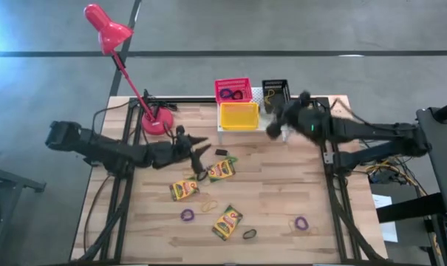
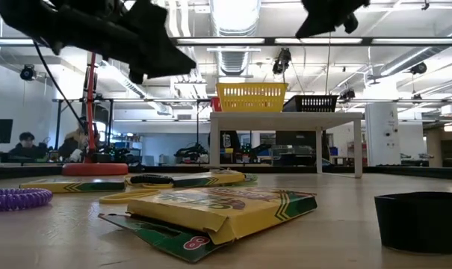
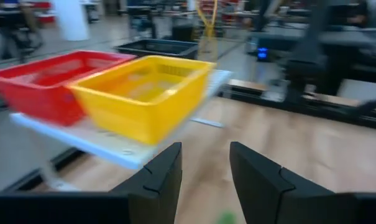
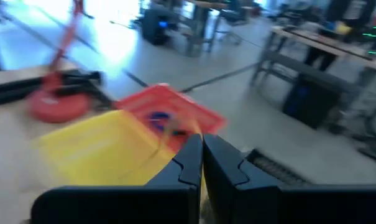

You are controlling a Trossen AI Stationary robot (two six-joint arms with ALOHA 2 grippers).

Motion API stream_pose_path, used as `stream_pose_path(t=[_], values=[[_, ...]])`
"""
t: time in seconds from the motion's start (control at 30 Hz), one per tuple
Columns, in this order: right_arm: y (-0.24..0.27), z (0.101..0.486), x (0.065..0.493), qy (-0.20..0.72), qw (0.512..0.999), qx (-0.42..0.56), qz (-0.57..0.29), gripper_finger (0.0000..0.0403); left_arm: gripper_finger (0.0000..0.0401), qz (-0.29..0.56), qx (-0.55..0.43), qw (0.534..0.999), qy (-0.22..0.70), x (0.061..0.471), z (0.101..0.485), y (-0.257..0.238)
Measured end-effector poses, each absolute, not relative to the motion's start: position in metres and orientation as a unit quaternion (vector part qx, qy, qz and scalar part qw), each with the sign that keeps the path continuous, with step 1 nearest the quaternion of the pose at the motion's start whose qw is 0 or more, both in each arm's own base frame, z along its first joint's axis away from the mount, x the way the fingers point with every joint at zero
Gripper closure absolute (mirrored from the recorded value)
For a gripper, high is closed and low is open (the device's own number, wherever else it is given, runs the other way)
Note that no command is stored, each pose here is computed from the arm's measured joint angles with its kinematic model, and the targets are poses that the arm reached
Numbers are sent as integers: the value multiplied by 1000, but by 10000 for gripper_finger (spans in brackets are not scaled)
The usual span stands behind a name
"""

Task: Pick & Place Office Desk Supplies
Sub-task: Put the yellow rubber band into the black bin on the shelf

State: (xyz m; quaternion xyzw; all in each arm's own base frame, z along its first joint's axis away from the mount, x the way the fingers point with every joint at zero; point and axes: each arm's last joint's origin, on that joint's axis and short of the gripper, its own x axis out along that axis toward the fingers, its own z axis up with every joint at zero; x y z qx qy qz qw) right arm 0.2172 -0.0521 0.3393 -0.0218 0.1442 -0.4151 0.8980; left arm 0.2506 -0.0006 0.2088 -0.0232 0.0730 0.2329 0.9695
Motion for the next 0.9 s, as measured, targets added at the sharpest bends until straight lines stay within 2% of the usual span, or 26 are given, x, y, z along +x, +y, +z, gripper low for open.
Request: stream_pose_path(t=[0.2, 0.43, 0.7, 0.9], values=[[-125, 345, 199, 157, 889, -1, -431, 394, 261, 283, -28, 956, 71, 249, 209, 28], [-180, 327, 190, 197, 863, 37, -464, 394, 261, 269, -36, 960, 74, 248, 209, 43], [-189, 302, 203, 248, 875, 83, -407, 394, 261, 261, -36, 960, 94, 247, 205, 46], [-185, 307, 200, 270, 869, 99, -403, 394, 261, 232, -40, 967, 101, 248, 204, 44]])
